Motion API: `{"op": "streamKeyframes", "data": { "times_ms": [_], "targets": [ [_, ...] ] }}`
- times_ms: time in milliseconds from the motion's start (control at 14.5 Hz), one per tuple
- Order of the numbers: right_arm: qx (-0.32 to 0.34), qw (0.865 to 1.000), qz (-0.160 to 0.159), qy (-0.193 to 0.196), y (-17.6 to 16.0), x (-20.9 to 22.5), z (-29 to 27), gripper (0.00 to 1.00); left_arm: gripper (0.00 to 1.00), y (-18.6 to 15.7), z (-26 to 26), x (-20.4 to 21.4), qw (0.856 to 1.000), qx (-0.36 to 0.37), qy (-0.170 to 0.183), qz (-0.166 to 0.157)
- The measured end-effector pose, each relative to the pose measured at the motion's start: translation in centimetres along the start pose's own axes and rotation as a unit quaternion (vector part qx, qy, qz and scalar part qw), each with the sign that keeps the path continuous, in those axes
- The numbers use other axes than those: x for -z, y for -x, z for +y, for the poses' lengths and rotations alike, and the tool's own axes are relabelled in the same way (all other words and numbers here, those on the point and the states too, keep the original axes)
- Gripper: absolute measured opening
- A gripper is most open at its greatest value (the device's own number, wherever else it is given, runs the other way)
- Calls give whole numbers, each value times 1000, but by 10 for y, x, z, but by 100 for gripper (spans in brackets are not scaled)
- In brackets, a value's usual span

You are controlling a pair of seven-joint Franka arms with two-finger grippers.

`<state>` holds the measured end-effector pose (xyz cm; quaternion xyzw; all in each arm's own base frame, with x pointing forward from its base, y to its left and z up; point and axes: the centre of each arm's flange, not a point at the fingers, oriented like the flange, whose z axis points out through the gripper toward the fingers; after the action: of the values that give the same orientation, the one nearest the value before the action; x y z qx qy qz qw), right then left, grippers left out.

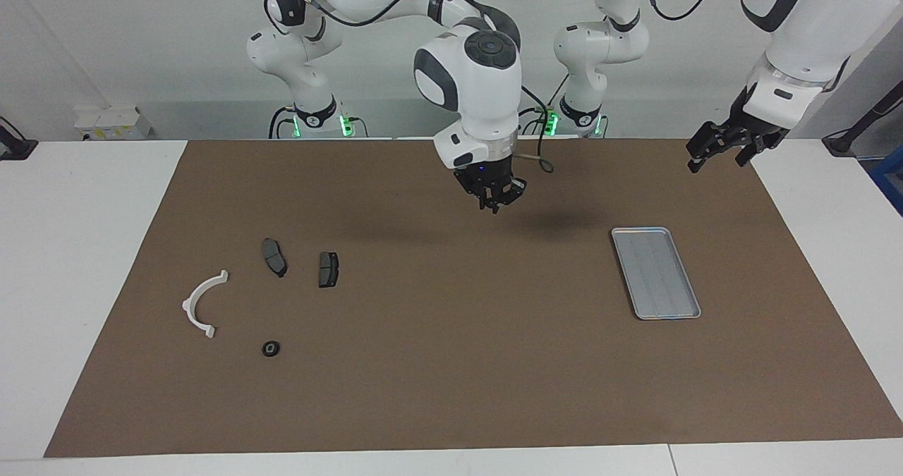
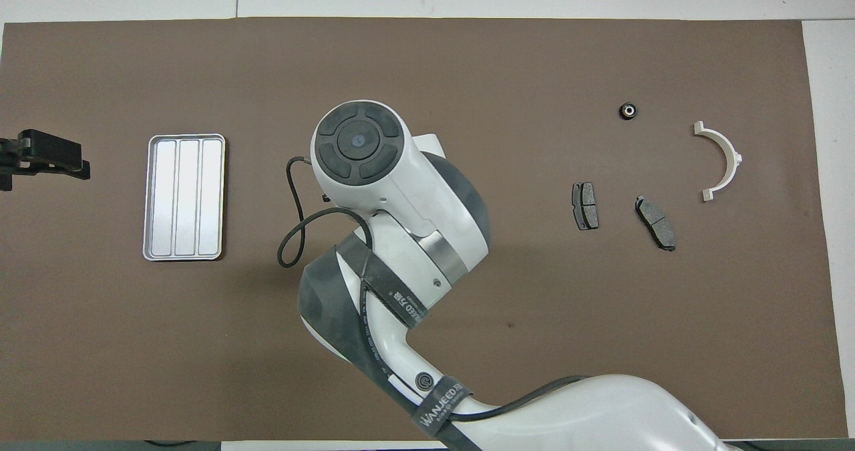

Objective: Pick bearing gear from pile to tray
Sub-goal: 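Carry the bearing with the right gripper to mid-table and release, then withdraw the right gripper while the left gripper reaches the bearing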

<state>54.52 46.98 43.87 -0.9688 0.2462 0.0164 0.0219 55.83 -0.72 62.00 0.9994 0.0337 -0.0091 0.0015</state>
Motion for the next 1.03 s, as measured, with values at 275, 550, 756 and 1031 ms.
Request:
{"op": "streamKeyframes", "data": {
  "times_ms": [275,550,756,1031],
  "targets": [
    [-16,999,30,-7,10,-88,-29,23,100,0,0,0,1000,0,0,0],
    [-16,999,37,-25,6,-129,-34,23,100,0,0,0,1000,0,0,0],
    [-16,999,44,-24,9,-144,-33,23,100,0,0,0,1000,0,0,0],
    [-23,998,47,-26,12,-150,-32,29,100,0,0,0,1000,0,0,0]
  ]
}}
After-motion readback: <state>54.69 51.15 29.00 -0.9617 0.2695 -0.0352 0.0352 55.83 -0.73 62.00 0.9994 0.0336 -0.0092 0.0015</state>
